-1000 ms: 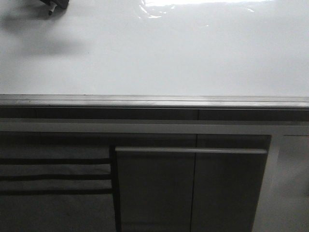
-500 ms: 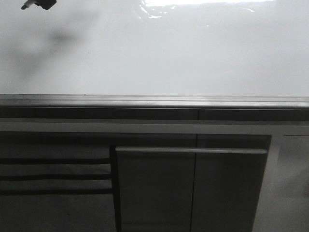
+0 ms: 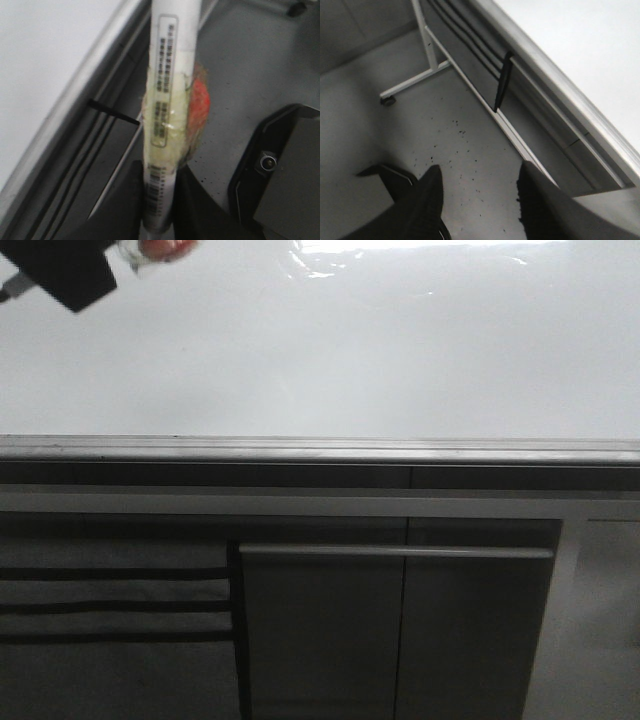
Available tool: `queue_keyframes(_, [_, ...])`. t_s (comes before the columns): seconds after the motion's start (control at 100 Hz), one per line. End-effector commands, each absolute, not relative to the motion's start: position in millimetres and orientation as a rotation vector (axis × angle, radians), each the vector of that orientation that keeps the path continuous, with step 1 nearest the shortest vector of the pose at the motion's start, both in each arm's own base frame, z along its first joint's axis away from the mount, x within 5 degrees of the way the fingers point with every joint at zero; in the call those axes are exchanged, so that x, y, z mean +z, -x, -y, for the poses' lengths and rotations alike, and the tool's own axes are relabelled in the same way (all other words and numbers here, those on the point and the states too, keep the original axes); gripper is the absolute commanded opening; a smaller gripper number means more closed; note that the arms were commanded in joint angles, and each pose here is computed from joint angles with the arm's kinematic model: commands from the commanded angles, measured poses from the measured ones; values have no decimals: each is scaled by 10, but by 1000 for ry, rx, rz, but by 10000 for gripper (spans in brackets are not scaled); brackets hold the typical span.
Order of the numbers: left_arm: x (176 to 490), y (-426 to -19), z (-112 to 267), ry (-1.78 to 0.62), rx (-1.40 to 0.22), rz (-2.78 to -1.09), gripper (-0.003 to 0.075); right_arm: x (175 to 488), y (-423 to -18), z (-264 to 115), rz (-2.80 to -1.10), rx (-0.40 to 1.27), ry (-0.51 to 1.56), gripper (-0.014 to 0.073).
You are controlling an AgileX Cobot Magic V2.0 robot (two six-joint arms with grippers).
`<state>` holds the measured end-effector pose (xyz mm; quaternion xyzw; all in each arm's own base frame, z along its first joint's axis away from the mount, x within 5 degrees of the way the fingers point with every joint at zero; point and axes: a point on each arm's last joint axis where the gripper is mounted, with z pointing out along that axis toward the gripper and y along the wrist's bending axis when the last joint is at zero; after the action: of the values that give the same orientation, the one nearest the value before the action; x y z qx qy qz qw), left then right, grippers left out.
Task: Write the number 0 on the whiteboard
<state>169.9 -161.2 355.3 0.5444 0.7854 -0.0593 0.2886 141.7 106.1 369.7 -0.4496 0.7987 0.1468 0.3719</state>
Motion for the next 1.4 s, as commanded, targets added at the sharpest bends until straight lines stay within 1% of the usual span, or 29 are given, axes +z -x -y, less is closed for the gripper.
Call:
queue_keyframes(0.0, [3624,-1514,1720,-1535,-257,-1974,-20,3820,-1464,-1190,-1961,369,1258,308])
queue_keyframes(0.13, [3555,-1343,1885,-1659,-296,-1924,-20,3786,-1486,-1392,-1937,388,1472,308])
queue_keyframes(0.27, [3528,-1238,1985,-1731,-312,-1883,-20,3815,-1477,-1575,-1876,404,1625,308])
queue_keyframes(0.36, [3522,-1222,2004,-1742,-316,-1876,-20,3849,-1459,-1666,-1815,406,1681,308])
queue_keyframes(0.55, [3523,-1222,2005,-1741,-316,-1875,-20,3886,-1440,-1793,-1754,420,1699,308])
queue_keyframes(0.83, [3525,-1225,2008,-1737,-317,-1871,-20,3792,-1533,-1894,-1776,421,1706,308])
queue_keyframes(1.39, [3529,-1228,2012,-1732,-319,-1866,-20,3758,-1577,-1963,-1783,458,1683,308])
